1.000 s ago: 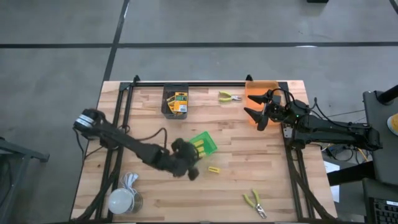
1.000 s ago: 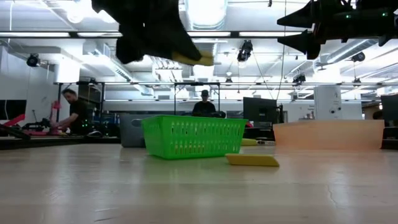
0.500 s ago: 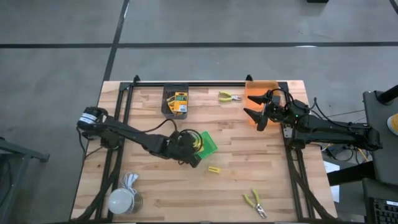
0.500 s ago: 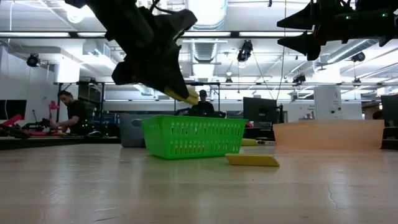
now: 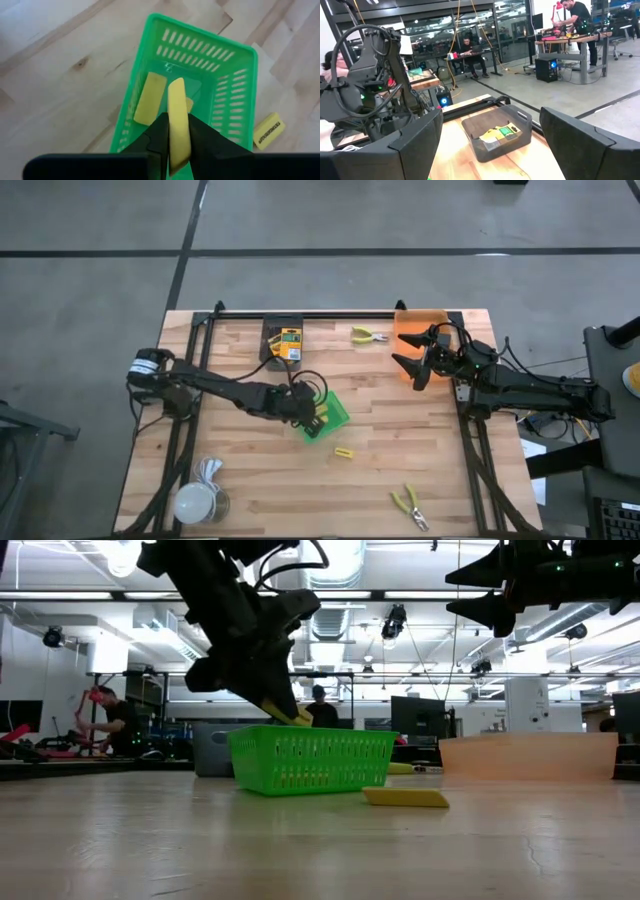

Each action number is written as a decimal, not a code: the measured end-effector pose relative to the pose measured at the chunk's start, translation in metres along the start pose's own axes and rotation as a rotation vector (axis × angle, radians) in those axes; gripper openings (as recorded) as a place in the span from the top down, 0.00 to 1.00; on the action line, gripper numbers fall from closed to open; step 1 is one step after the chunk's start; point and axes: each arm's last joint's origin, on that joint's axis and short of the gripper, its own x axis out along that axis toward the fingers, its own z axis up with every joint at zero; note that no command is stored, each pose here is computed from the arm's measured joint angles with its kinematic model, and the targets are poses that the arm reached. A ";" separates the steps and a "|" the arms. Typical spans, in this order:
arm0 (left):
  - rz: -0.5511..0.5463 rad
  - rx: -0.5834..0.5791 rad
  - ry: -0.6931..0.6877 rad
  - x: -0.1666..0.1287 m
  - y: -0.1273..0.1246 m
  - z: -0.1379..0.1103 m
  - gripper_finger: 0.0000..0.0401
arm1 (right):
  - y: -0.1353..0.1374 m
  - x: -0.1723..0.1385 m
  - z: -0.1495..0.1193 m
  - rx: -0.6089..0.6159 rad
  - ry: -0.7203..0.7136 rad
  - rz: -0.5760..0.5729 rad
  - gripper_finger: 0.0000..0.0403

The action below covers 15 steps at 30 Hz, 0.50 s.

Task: Pick & Place School Supplies
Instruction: Put the yellow eraser into the green bin

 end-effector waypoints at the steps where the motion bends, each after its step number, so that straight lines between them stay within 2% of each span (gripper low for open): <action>1: 0.001 -0.001 -0.001 0.000 0.000 0.000 0.87 | 0.000 0.000 0.000 0.000 0.000 0.000 0.19; 10: 0.013 0.019 0.114 0.027 0.001 -0.014 0.87 | 0.000 0.000 0.000 0.000 0.000 0.001 0.19; 15: -0.004 0.015 0.111 0.031 -0.002 -0.014 0.87 | 0.000 0.000 0.000 0.000 0.000 0.000 0.19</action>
